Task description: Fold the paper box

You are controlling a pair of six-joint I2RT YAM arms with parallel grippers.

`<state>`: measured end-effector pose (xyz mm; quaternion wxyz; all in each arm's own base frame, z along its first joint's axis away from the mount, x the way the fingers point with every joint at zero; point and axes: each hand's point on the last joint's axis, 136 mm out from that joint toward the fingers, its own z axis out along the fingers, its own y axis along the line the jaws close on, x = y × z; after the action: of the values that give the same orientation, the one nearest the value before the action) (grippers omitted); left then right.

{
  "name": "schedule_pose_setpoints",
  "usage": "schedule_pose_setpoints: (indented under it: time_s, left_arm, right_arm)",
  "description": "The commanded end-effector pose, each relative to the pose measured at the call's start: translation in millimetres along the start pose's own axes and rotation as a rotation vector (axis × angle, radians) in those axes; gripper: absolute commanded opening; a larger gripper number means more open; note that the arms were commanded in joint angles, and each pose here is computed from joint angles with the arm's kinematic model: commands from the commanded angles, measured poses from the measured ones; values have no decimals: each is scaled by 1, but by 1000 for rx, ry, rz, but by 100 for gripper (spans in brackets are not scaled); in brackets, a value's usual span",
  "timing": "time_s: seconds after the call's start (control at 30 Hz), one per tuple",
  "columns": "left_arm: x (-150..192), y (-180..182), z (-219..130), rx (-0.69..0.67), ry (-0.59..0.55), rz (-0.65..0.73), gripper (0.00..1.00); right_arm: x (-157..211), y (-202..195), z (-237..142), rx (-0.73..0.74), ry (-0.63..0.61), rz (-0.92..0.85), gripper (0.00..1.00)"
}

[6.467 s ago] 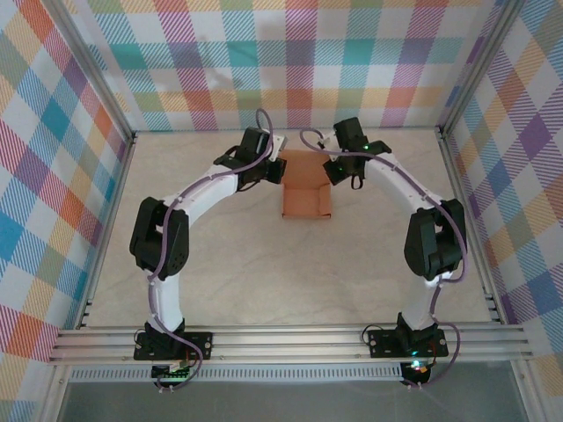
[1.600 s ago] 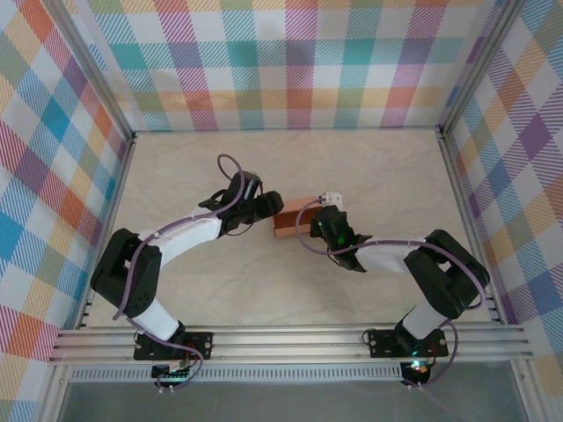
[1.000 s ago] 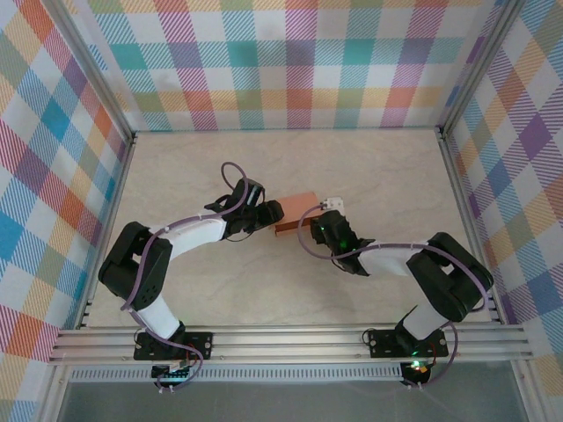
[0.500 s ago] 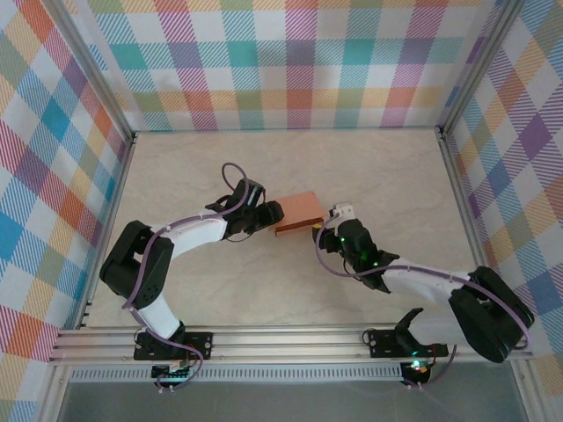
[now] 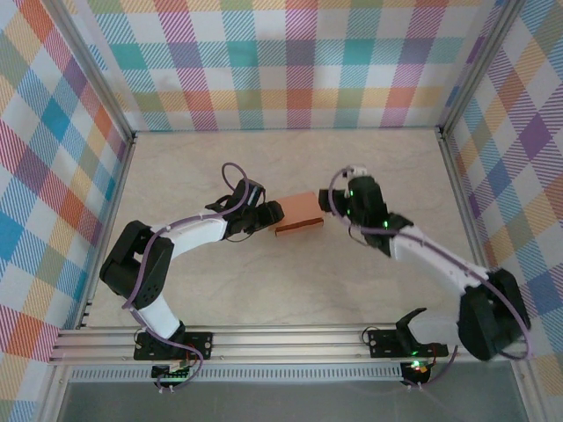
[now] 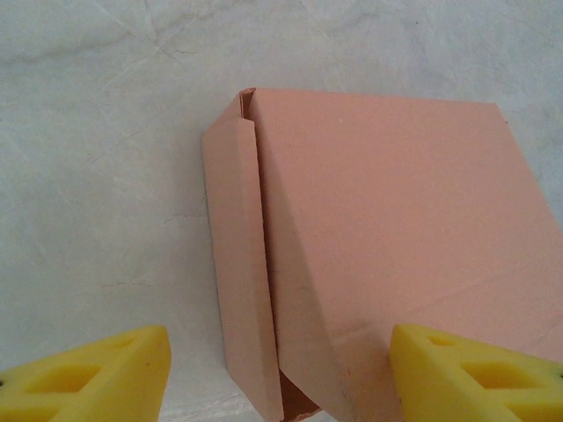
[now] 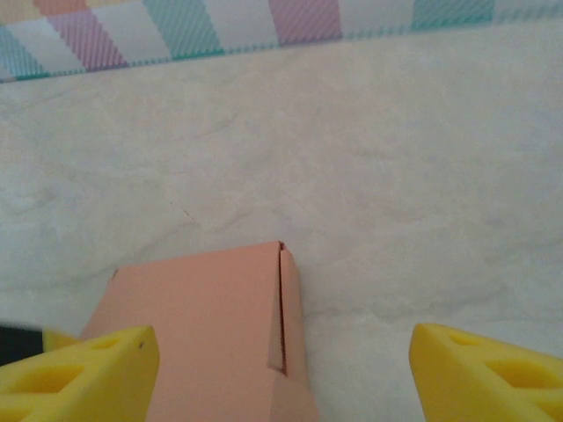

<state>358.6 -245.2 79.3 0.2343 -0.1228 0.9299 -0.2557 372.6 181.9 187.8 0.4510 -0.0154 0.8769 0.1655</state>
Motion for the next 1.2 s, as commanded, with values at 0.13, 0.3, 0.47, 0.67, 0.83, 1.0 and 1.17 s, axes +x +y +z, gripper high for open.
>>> schedule_pose_setpoints:
  time_s: [0.13,0.3,0.47,0.67,0.83,1.0,1.17]
  left_arm:
    - [-7,3,-1,-13,-20,25,65]
    - [-4,10,4,-31,-11,24,57]
    - [3,19,13,-43,7,15,51]
    - [14,35,27,-74,34,-4,51]
    - [22,48,38,-96,57,-17,44]
    - [22,45,39,-78,62,-23,42]
    - [8,26,27,-41,33,5,46]
  right_arm:
    - [64,9,58,-112,473,247,75]
    - [84,4,76,-100,532,259,72]
    - [109,-8,83,-70,575,267,63]
    - [134,-17,91,-52,617,270,57]
    - [152,-27,96,-22,643,259,49]
    - [149,-21,94,-57,635,263,44]
    - [119,-6,87,-126,553,258,58]
